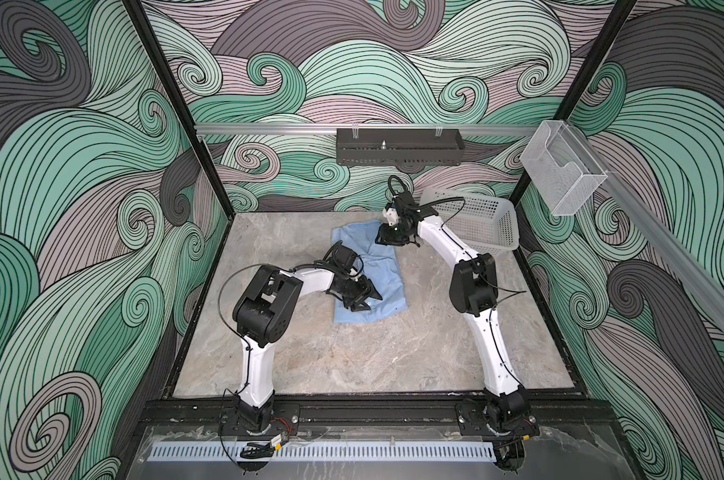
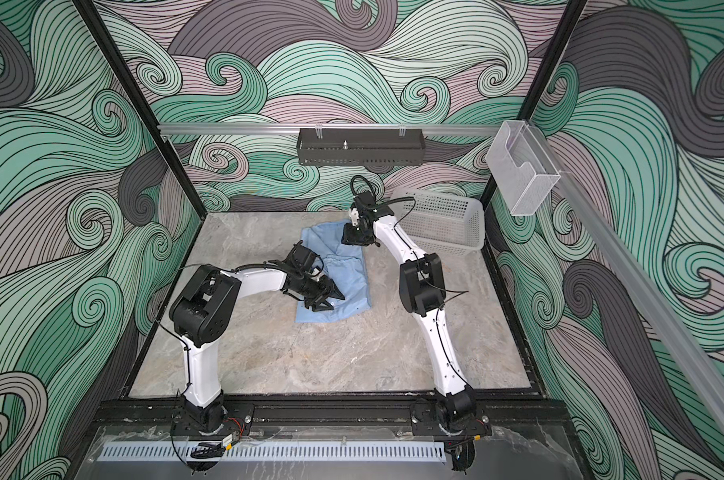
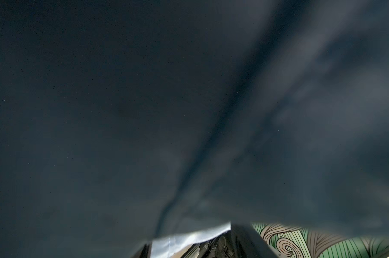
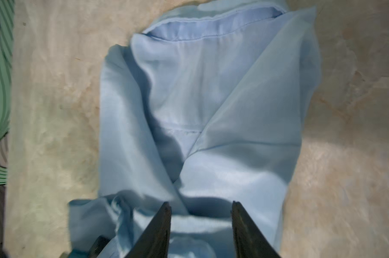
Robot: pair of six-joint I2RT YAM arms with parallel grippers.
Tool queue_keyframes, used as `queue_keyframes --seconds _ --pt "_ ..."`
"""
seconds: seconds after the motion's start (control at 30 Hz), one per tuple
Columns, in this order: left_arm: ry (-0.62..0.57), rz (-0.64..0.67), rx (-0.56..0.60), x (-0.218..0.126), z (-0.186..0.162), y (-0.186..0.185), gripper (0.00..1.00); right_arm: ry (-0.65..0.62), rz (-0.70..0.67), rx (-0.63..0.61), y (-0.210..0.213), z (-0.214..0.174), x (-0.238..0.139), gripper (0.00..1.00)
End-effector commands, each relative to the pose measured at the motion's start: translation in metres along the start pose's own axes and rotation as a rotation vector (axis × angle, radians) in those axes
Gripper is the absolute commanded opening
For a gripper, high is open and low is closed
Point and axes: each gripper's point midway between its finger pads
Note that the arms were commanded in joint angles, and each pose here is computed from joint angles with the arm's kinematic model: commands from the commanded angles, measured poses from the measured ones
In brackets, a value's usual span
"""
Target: Fold and stack the long sleeve shirts
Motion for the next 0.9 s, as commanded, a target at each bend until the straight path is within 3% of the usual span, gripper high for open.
queue_keyframes --seconds 0.0,0.17,0.3,0.43,0.73,0.87 --pt "0.021 0.043 -0.013 0.019 0.005 0.02 0.58 0.077 -0.043 -0.026 -0.013 -0.015 0.006 0.46" --pt "0.067 0.151 0.014 0.008 -0.009 0.049 0.58 0.159 -0.068 0.032 -0.025 -0.042 0.018 0.46" --pt "0.081 0.271 0.034 -0.028 -0.014 0.087 0.59 0.256 -0.075 0.096 -0.029 -0.076 0.019 0.45" --pt "0.023 0.37 0.029 -0.071 -0.002 0.117 0.6 0.318 -0.055 0.154 -0.017 -0.109 0.016 0.44" --pt "-0.12 0.394 0.005 -0.13 0.03 0.121 0.63 0.351 -0.004 0.317 0.031 -0.196 -0.003 0.43" --pt "-0.175 0.365 0.061 -0.156 0.026 0.098 0.65 0.32 0.021 0.313 0.054 -0.212 -0.024 0.45"
Point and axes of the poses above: each gripper's point midway between its finger pads, its own x axis out along the fingers, its own y axis along the line the jaws close on, z = x × y, and after that the axes turned 8 degrees about -x, right-handed
